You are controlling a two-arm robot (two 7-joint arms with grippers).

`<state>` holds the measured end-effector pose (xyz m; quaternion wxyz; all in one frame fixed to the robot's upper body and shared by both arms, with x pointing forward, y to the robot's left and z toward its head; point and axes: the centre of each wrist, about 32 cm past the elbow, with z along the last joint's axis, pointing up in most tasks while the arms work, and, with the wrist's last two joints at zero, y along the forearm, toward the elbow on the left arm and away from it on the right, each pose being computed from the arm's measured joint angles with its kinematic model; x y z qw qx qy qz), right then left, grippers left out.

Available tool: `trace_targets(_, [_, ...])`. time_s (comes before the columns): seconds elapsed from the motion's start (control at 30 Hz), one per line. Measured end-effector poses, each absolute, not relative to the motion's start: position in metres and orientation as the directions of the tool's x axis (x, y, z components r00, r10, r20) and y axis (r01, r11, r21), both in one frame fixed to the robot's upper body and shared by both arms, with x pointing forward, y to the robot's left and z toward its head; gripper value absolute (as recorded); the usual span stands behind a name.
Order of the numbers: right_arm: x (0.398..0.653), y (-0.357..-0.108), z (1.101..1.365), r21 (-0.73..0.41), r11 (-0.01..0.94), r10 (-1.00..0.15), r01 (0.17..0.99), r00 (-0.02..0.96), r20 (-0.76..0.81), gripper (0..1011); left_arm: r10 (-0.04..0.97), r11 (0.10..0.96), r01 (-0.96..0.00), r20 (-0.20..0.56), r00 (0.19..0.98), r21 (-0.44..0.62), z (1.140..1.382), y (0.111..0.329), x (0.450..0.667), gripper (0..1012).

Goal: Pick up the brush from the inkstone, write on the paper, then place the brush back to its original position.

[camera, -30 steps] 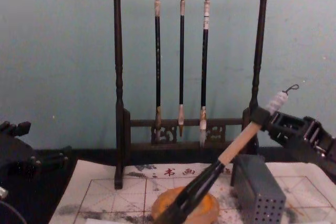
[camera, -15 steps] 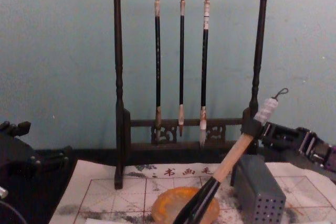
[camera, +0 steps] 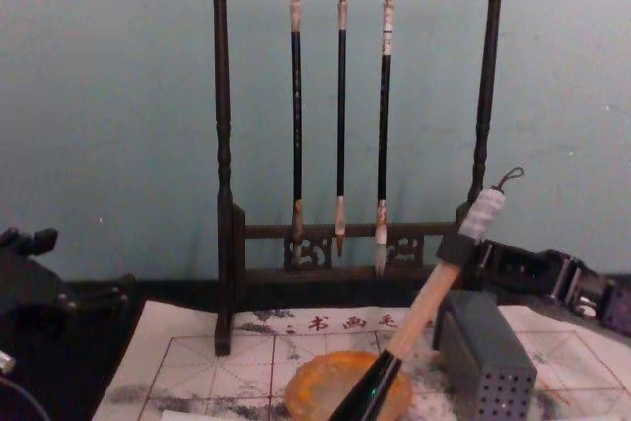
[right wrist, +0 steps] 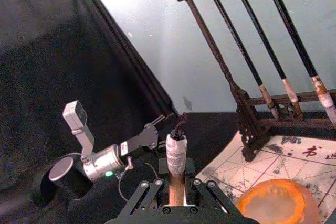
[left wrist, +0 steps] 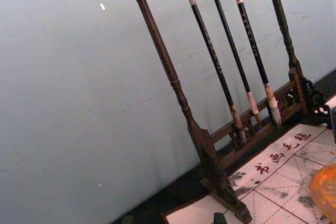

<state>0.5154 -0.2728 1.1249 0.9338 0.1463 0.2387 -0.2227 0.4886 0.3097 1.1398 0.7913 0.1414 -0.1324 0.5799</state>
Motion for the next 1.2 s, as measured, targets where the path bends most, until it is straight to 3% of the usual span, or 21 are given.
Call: trace_targets(1.2, [0.5170,-0.2649,1.1211,0.132,0.877,-0.346,0.462,0.797,-0.494,175,0.880,0.287,-0.955,0.374,0.292,0.070,1.1398,0.3097,0.4886,1001])
